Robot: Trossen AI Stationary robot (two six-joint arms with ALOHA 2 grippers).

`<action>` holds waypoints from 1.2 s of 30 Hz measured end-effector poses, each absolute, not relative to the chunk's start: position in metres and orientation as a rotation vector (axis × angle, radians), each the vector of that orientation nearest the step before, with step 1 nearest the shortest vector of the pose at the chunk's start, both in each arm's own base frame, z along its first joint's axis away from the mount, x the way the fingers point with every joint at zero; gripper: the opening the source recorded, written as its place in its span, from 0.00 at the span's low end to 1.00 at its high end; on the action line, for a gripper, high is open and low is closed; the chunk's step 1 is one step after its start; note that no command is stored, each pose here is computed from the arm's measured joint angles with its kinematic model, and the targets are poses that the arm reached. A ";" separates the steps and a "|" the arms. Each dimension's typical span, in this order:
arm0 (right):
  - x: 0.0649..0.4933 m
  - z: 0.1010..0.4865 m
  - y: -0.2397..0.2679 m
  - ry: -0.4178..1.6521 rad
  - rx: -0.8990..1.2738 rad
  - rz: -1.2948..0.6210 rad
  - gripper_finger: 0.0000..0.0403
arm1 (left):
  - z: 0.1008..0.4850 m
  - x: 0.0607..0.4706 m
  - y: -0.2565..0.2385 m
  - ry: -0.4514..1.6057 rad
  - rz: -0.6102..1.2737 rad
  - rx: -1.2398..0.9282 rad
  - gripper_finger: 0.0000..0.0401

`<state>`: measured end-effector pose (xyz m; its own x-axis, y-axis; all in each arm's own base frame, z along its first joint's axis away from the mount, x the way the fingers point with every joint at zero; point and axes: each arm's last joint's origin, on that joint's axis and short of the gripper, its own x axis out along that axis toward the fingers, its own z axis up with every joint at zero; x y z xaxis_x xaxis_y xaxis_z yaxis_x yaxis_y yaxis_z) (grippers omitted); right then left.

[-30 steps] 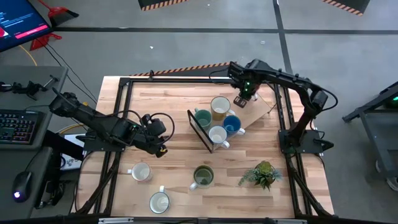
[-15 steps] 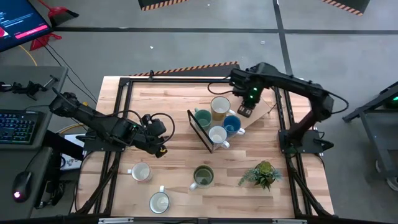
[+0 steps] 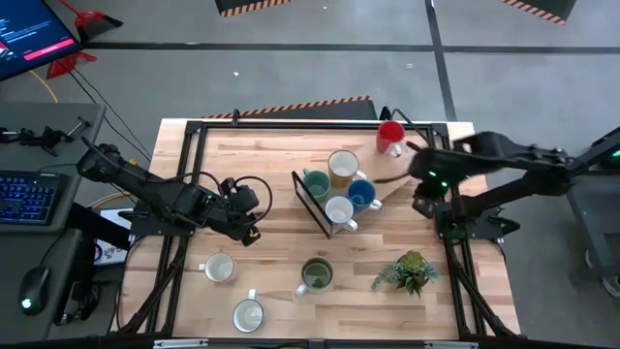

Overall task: Place coffee mugs
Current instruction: Move the gray patterned mug to the bottom center of the table

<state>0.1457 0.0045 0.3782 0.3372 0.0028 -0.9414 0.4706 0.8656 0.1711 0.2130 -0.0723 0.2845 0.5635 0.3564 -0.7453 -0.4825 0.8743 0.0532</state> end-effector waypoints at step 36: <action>0.151 0.182 0.044 0.366 0.578 0.016 0.11 | 0.280 0.214 -0.080 0.972 0.320 -0.324 0.34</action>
